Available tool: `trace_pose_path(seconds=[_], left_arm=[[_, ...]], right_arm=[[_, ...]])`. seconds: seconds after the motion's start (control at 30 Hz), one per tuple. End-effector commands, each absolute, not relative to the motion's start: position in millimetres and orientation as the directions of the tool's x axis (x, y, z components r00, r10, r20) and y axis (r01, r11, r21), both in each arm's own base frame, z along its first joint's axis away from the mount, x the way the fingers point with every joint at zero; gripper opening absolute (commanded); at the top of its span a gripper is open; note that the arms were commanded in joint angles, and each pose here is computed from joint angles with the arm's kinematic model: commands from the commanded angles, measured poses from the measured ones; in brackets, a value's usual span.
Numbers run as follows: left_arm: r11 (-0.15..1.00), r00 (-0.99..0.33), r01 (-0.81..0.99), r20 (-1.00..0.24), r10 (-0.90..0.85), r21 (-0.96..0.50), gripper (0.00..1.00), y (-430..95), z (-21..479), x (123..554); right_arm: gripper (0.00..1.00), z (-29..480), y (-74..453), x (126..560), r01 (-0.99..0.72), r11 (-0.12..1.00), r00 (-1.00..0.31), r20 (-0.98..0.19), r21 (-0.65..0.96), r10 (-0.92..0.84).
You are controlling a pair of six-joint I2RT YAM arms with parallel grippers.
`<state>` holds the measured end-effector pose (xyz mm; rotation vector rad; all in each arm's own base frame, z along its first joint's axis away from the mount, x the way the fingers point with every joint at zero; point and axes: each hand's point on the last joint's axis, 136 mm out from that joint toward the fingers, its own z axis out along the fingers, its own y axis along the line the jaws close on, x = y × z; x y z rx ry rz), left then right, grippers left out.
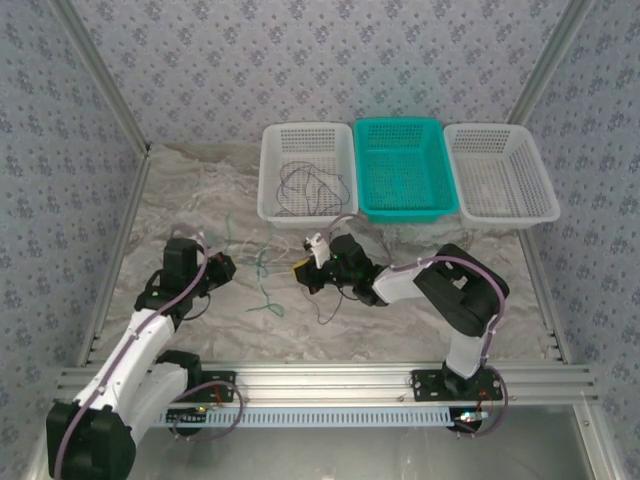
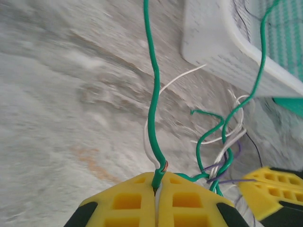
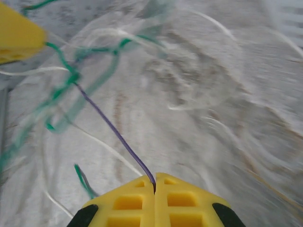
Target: Untangle the cables
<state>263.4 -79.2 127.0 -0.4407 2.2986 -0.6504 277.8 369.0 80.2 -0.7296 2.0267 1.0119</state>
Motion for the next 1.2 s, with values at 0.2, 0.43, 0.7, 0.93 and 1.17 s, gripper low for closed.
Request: trace_pose_path(seconds=[0.2, 0.43, 0.7, 0.93, 1.17], left_arm=[[0.804, -0.601, -0.254, -0.563, -0.567, -0.538, 0.0, -38.9, 135.2, 258.5], [0.8, -0.595, -0.274, -0.559, -0.577, -0.534, 0.0, -33.7, 132.1, 257.9], [0.77, -0.528, -0.508, -0.567, -0.632, -0.385, 0.0, 15.7, 121.9, 238.9], [0.702, -0.465, -0.618, -0.556, -0.689, -0.354, 0.0, 36.9, 115.3, 231.1], [0.703, -0.43, -0.626, -0.602, -0.673, -0.339, 0.06, 45.6, 121.0, 230.1]], right_arm=[[0.0, 43.7, 250.8, 316.5, -0.195, 0.928, -0.659, -0.743, 0.318, 0.116], [0.0, 39.8, 183.7, 307.6, 0.098, 0.952, -0.651, -0.704, 0.291, 0.283], [0.0, 60.2, 123.9, 288.9, 0.302, 0.925, -0.599, -0.709, 0.23, 0.372], [0.0, 150.9, 139.3, 291.0, 0.072, 0.938, -0.521, -0.789, 0.338, 0.325], [0.0, 291.9, 133.7, 286.8, -0.111, 0.946, -0.323, -0.911, 0.306, 0.256]])
